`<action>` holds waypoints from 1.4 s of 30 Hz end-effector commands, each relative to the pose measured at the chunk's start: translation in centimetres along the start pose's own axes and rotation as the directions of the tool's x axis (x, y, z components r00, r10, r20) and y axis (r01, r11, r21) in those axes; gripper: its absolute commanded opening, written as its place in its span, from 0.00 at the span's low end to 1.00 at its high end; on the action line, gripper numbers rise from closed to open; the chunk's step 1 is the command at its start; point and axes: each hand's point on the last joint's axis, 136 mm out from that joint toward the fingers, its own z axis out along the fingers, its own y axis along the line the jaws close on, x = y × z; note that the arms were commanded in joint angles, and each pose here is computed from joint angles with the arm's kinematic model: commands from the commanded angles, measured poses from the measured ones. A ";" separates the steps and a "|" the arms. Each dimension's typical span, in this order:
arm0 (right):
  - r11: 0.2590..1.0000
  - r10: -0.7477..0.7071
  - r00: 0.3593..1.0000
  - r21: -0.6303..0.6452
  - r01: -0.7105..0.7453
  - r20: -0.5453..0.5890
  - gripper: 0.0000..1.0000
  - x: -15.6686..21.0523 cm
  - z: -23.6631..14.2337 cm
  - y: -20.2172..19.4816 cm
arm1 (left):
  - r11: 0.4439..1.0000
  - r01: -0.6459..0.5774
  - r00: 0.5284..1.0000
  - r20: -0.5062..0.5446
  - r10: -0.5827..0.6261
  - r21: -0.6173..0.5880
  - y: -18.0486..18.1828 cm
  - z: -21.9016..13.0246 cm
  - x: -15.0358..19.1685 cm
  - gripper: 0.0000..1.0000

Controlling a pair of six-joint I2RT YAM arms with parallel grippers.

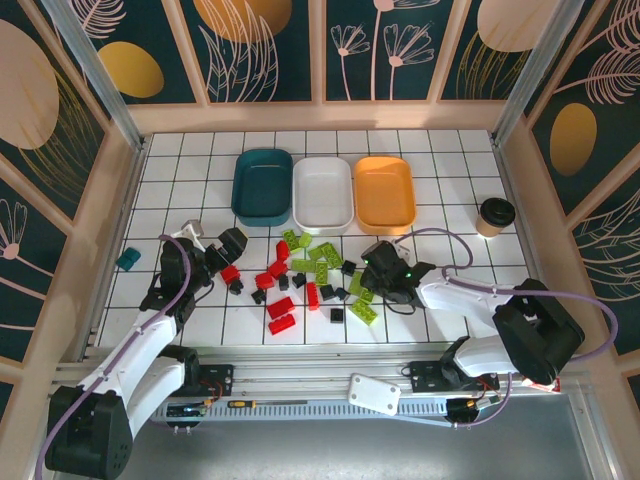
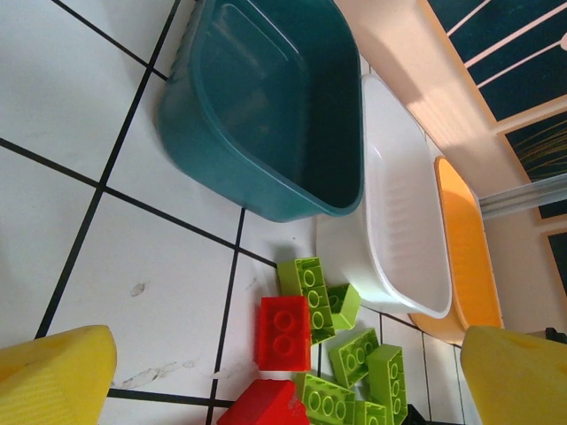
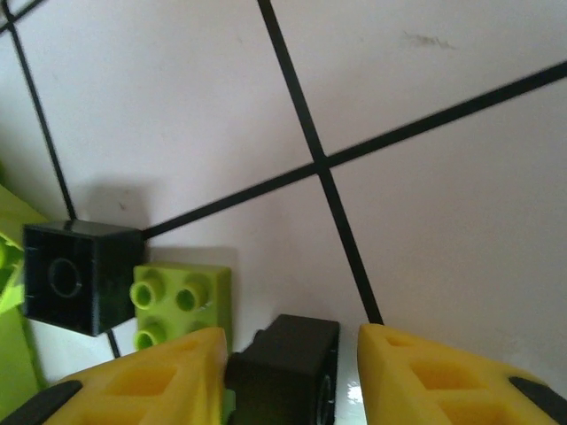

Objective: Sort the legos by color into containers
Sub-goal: Pick up the lego from the bottom-center of the table, then place the lego in the container.

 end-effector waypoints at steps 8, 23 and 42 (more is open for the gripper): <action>0.999 -0.035 0.999 0.021 0.035 0.004 0.22 -0.1 0.6 -0.5 | 1.000 0.008 1.000 -0.028 -0.008 0.005 0.2 0.4 0.7 0.99; 0.982 -0.066 0.927 -0.143 0.127 0.368 0.10 -20.5 -3.9 6.2 | 0.999 0.034 0.999 -0.040 -0.034 0.006 0.1 0.7 0.7 0.99; 0.992 -0.047 0.974 -0.103 0.071 0.220 0.51 -27.4 4.3 8.0 | 0.999 0.034 0.996 -0.079 -0.036 -0.021 0.4 0.4 1.4 0.99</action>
